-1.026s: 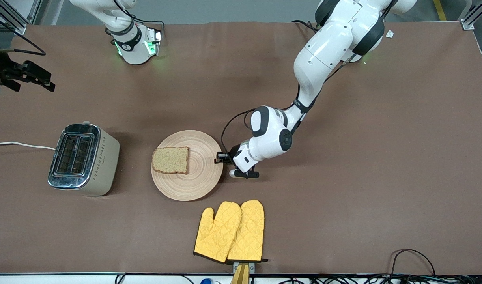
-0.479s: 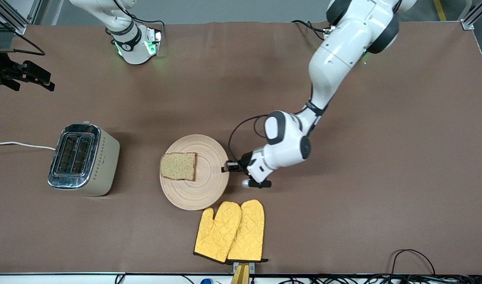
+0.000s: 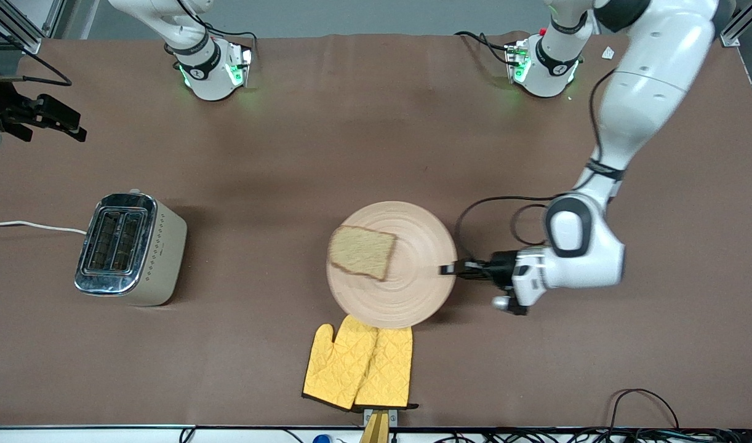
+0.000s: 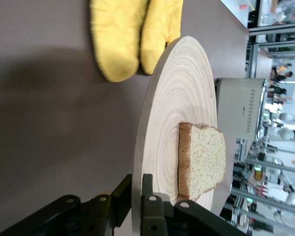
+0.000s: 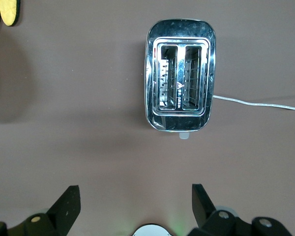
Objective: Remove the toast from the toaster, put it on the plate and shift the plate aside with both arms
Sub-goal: 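Drag the plate with the left gripper away from the toaster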
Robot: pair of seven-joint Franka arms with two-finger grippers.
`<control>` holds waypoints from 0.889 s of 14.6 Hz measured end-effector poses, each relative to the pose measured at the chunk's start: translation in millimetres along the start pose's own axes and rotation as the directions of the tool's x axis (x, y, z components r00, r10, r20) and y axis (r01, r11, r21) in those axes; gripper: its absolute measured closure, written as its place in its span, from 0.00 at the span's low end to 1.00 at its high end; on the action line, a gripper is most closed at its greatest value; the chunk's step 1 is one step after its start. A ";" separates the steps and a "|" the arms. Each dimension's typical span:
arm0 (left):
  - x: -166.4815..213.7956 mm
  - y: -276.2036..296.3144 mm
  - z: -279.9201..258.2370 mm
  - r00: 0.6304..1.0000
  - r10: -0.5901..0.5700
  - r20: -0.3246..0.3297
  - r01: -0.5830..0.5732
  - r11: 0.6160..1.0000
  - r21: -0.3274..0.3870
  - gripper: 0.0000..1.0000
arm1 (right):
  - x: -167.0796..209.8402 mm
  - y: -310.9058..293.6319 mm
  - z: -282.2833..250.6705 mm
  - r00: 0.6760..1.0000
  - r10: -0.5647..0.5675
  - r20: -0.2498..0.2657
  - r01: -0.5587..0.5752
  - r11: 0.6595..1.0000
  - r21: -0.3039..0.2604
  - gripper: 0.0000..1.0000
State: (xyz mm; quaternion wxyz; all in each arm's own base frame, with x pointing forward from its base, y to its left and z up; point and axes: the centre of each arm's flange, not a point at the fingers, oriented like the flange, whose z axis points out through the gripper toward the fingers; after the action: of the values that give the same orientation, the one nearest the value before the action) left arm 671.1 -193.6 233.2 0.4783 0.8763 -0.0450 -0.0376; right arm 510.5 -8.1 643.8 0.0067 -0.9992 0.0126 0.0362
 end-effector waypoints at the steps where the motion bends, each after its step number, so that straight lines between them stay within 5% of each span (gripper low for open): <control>1: -2.2 -27.2 -27.5 1.000 0.018 -0.013 -0.018 1.000 -0.008 0.88 | -0.1 0.1 0.0 1.000 0.000 0.001 0.000 1.000 0.000 0.00; 7: -36.5 -155.5 -178.3 0.999 0.025 -0.027 -0.023 0.998 0.064 0.88 | -0.6 -1.2 0.2 1.000 -0.004 0.005 0.004 1.000 0.000 0.00; 13: -82.2 -247.5 -229.9 0.997 0.065 -0.050 -0.064 0.998 0.010 0.88 | -1.2 -5.3 0.7 1.000 -0.011 0.010 0.011 1.000 -0.001 0.00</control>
State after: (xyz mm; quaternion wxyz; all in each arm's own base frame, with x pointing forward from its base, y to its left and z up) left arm 625.1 141.1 150.9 0.4764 0.8771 -0.0613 0.0002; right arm 509.4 -2.7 643.3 0.0065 -0.9991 0.0069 0.0413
